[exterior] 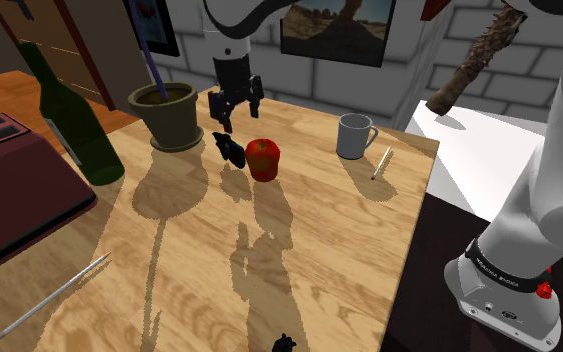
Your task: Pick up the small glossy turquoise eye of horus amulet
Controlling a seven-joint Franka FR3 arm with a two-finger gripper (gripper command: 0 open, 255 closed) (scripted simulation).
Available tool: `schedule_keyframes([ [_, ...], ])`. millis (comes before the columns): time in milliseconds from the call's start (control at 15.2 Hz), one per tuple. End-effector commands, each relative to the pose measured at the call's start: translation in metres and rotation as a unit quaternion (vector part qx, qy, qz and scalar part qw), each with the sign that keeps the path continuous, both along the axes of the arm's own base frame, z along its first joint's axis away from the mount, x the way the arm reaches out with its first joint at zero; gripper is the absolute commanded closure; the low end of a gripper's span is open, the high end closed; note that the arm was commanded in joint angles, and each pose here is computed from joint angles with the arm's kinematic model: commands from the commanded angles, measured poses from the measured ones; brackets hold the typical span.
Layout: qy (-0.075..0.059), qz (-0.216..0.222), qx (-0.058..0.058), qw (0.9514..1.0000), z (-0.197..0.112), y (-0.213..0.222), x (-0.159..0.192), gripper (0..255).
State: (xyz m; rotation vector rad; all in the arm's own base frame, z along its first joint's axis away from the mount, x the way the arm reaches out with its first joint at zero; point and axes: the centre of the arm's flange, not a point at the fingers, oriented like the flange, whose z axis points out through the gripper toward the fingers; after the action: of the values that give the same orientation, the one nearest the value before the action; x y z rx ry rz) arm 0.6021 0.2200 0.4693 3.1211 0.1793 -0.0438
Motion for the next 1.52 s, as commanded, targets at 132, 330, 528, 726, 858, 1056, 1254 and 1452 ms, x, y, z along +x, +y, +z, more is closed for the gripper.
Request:
schedule_keyframes([
  [132,-0.001,0.007,-0.012,0.9999,-0.018,0.034,0.038,0],
  [330,-0.001,0.008,-0.013,0.9999,-0.032,0.039,0.043,0],
  [528,-0.001,0.008,-0.013,0.9999,-0.047,0.039,0.043,0],
  [726,-0.001,0.008,-0.013,0.9999,-0.061,0.039,0.043,0],
  [858,-0.001,0.008,-0.013,0.9999,-0.060,0.039,0.043,255],
  [1056,-0.001,0.008,-0.013,0.9999,-0.060,0.038,0.043,255],
  [1254,-0.001,0.008,-0.013,0.9999,-0.060,0.038,0.043,255],
  [1452,-0.001,0.008,-0.013,0.9999,-0.061,0.039,0.043,255],
])
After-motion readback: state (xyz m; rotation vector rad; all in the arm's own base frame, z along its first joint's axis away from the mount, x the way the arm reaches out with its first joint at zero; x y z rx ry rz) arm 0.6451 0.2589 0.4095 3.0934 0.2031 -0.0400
